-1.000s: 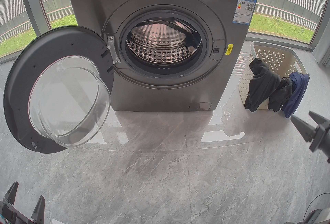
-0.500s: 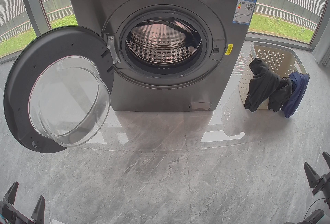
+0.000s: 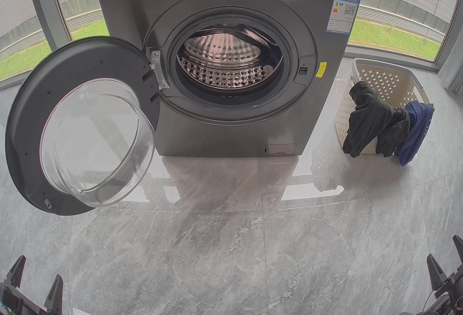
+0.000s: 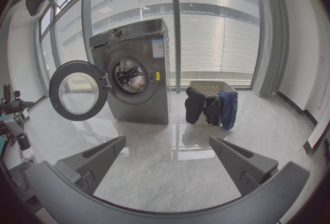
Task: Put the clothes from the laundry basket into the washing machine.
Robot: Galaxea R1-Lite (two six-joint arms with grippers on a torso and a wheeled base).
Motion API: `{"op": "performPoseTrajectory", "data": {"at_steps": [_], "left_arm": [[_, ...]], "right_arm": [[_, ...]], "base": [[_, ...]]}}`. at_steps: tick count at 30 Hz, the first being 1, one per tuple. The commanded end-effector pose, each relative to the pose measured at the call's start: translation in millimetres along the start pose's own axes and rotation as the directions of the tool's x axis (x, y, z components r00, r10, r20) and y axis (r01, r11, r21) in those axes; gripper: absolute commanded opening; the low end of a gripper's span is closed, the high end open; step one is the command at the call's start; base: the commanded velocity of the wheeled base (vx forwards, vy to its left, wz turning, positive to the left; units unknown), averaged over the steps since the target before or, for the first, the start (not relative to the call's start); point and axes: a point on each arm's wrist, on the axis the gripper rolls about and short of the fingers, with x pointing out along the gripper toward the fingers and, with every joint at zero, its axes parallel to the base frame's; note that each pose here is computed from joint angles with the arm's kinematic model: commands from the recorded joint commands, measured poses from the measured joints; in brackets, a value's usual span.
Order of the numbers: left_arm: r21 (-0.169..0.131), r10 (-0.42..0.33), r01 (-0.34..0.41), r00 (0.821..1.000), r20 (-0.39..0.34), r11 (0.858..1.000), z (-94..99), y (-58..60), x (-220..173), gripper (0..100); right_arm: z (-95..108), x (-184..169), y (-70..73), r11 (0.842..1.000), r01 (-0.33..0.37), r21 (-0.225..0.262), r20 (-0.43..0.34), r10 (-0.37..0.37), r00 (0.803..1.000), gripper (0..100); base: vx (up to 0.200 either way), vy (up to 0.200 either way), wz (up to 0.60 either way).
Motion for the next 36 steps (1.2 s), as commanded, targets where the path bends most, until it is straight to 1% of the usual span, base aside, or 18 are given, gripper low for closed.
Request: {"op": "performPoseTrajectory", "data": {"at_steps": [1, 3, 5, 7, 10, 13, 16, 17, 19, 21, 22, 23, 25, 27, 29, 31, 34, 36], "left_arm": [[-0.001, 0.000, 0.000, 1.000, -0.003, 1.000, -4.8, 0.1, 0, 100], [-0.001, 0.000, 0.000, 1.000, -0.003, 1.000, -4.8, 0.1, 0, 100], [-0.001, 0.000, 0.000, 1.000, -0.003, 1.000, -4.8, 0.1, 0, 100], [-0.001, 0.000, 0.000, 1.000, -0.003, 1.000, -4.8, 0.1, 0, 100], [-0.001, 0.000, 0.000, 1.000, -0.003, 1.000, -4.8, 0.1, 0, 100], [-0.001, 0.000, 0.000, 1.000, -0.003, 1.000, -4.8, 0.1, 0, 100], [-0.001, 0.000, 0.000, 1.000, -0.003, 1.000, -4.8, 0.1, 0, 100], [-0.001, 0.000, 0.000, 1.000, -0.003, 1.000, -4.8, 0.1, 0, 100], [-0.001, 0.000, 0.000, 1.000, -0.003, 1.000, -4.8, 0.1, 0, 100], [-0.002, 0.002, -0.002, 1.000, -0.003, 1.000, -4.8, 0.1, 0, 100], [-0.002, 0.000, 0.000, 1.000, -0.003, 1.000, -4.8, 0.1, 0, 100], [-0.002, 0.002, -0.002, 1.000, -0.003, 1.000, -4.8, 0.1, 0, 100], [-0.002, 0.002, -0.002, 1.000, -0.003, 1.000, -4.8, 0.1, 0, 100], [-0.002, 0.002, -0.002, 1.000, -0.003, 1.000, -4.8, 0.1, 0, 100], [-0.002, 0.000, 0.000, 1.000, -0.003, 1.000, -4.8, 0.1, 0, 100], [-0.001, 0.002, -0.002, 1.000, -0.003, 1.000, -4.8, 0.1, 0, 100], [0.004, 0.006, -0.006, 1.000, -0.003, 1.000, -4.8, 0.2, 0, 100], [0.005, 0.006, -0.006, 1.000, -0.003, 1.000, -4.8, 0.2, 0, 100]], "right_arm": [[-6, -2, -1.0, 0.999, 0.026, 0.036, 0.022, -0.026, 0.999, 100], [-6, -2, -1.7, 0.996, 0.056, 0.064, 0.023, -0.057, 0.998, 100], [-6, -2, -2.9, 0.991, 0.114, 0.065, 0.021, -0.115, 0.993, 100], [-6, -2, -3.9, 0.982, 0.181, 0.055, 0.019, -0.182, 0.983, 100], [-5, -2, -4.2, 0.977, 0.208, 0.047, 0.016, -0.209, 0.978, 100], [-5, -2, -3.9, 0.975, 0.217, 0.043, 0.016, -0.218, 0.976, 100], [-6, -4, -2.5, 0.966, 0.258, 0.008, 0.028, -0.258, 0.966, 100], [-8, -8, 0.3, 0.965, 0.259, -0.037, 0.071, -0.256, 0.964, 100], [-9, -9, 2.3, 0.985, 0.168, -0.047, 0.085, -0.163, 0.983, 100], [-10, -9, 3.4, 0.994, 0.104, -0.020, 0.079, -0.102, 0.992, 100], [-10, -9, 3.5, 0.995, 0.098, 0.001, 0.078, -0.098, 0.992, 100], [-11, -9, 3.6, 0.995, 0.088, 0.035, 0.069, -0.090, 0.994, 100], [-14, -9, 3.6, 0.995, 0.085, 0.059, 0.046, -0.088, 0.995, 100], [-14, -9, 3.7, 0.995, 0.086, 0.045, 0.041, -0.088, 0.995, 100], [-15, -9, 3.9, 0.997, 0.078, 0.017, 0.026, -0.078, 0.997, 100], [-16, -9, 4.6, 0.999, 0.044, -0.010, 0.027, -0.043, 0.999, 100], [-15, -9, 4.8, 0.999, 0.036, -0.012, 0.029, -0.036, 0.999, 100], [-15, -9, 4.8, 0.999, 0.036, -0.011, 0.029, -0.036, 0.999, 100]], "base": [[0.000, 0.000, 0.00], [0.000, 0.000, 0.00], [0.000, 0.000, 0.00], [0.000, 0.000, 0.00], [0.000, 0.000, 0.00], [0.000, 0.000, 0.00], [0.000, 0.000, 0.00], [0.000, 0.000, 0.00], [0.000, 0.000, 0.00], [0.000, 0.000, 0.00], [0.000, 0.000, 0.00], [0.000, 0.000, 0.00], [0.000, 0.000, 0.00], [0.000, 0.000, 0.00], [0.000, 0.000, 0.00], [0.000, 0.000, 0.00], [0.000, 0.000, 0.00], [0.000, -0.200, 0.00]]}}
